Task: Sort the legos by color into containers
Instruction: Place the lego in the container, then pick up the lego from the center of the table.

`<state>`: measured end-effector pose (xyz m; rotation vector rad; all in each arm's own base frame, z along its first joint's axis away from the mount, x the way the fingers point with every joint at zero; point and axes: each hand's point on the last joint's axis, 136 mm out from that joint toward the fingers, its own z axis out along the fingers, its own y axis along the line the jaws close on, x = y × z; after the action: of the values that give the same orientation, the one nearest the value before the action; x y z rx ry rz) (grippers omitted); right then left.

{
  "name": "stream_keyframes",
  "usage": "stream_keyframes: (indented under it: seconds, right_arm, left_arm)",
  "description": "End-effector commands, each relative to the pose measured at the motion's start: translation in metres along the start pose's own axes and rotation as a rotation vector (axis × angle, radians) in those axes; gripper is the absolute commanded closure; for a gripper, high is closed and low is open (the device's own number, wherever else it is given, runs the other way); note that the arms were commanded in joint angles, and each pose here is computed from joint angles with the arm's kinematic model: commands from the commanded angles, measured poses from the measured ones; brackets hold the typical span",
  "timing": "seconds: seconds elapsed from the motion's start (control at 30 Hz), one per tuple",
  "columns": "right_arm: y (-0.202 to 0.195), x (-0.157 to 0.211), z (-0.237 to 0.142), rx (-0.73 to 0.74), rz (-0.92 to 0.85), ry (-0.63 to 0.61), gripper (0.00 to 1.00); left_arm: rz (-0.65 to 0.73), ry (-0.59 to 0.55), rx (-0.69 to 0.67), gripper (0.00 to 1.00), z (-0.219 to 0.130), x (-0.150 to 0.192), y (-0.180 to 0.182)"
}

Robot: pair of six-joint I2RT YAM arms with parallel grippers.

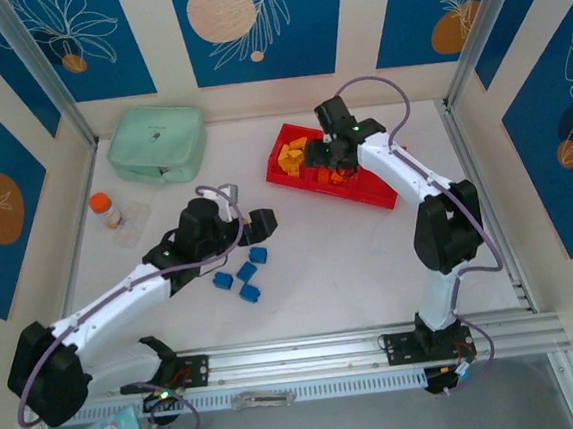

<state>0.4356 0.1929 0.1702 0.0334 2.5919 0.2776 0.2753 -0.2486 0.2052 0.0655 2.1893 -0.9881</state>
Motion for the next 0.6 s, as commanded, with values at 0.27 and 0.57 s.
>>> stream_keyframes:
  seconds: [0.27,0.57]
  right_arm:
    - [0.075,0.110,-0.006,-0.143,-0.093,0.212,0.26]
    - [0.131,0.166,0.013,-0.150,-0.041,0.298,0.16]
  left_arm:
    - [0.067,0.021,-0.203,0.01,-0.071,0.028,0.044]
    - [0.045,-0.015,-0.267,0.01,-0.107,0.044,0.064]
